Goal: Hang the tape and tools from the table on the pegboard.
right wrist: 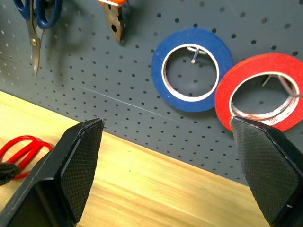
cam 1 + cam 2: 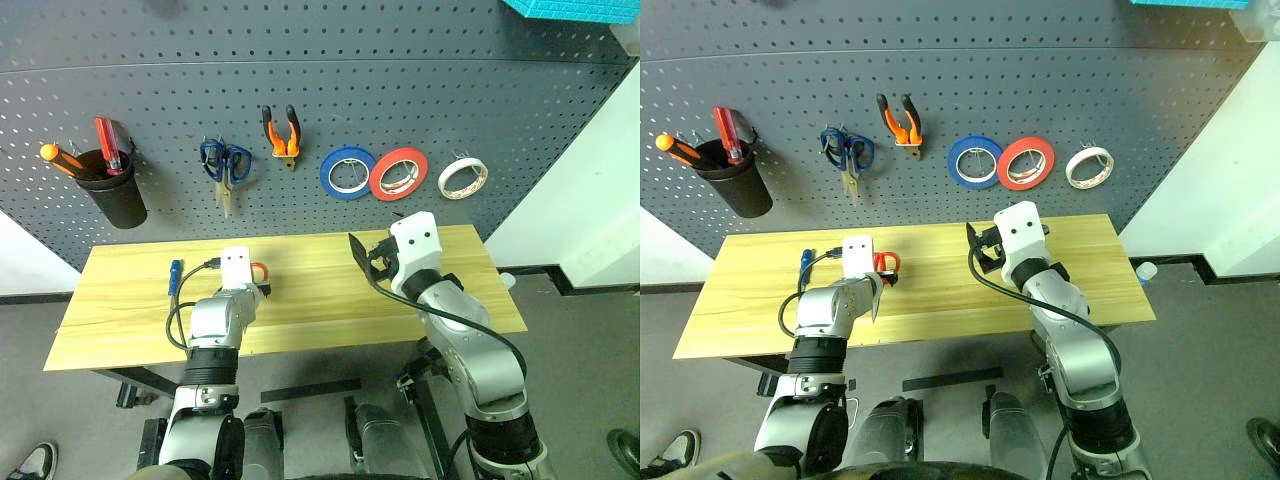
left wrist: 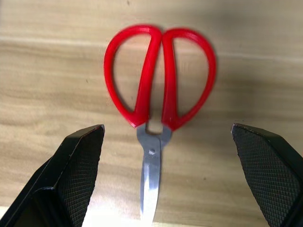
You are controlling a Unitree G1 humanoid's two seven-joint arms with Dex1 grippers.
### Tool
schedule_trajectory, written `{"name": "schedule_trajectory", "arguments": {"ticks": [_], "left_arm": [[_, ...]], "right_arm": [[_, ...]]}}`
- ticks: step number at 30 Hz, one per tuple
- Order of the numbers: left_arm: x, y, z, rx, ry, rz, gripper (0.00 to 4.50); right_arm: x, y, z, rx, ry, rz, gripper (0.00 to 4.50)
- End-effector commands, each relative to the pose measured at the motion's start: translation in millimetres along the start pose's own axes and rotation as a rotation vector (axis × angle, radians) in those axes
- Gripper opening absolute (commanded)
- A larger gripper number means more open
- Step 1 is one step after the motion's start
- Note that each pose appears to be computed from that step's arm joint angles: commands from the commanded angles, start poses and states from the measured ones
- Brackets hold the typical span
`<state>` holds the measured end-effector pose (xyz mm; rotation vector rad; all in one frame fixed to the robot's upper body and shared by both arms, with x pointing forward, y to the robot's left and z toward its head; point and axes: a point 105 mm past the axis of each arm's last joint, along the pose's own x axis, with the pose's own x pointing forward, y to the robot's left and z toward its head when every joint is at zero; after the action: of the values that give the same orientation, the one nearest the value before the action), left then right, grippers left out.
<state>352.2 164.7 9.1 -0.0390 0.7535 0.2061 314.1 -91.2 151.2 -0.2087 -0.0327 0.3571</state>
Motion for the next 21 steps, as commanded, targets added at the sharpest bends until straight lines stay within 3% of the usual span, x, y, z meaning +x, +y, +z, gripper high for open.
{"name": "schedule_trajectory", "arguments": {"ticks": [1,9,21], "left_arm": [[-2,4,-3,0.026,0.007,0.018,4.5],[5,14,-18,0.027,0.06,0.026,4.5],[19,5,-29,0.051,0.1,-0.009,4.5]], "right_arm": [[-7,-1,14,-0.008,-0.049,-0.023,4.48],[-14,-4,10,-0.005,-0.022,-0.042,4.48],[-25,-7,7,-0.005,0.015,-0.064,4.48]]}}
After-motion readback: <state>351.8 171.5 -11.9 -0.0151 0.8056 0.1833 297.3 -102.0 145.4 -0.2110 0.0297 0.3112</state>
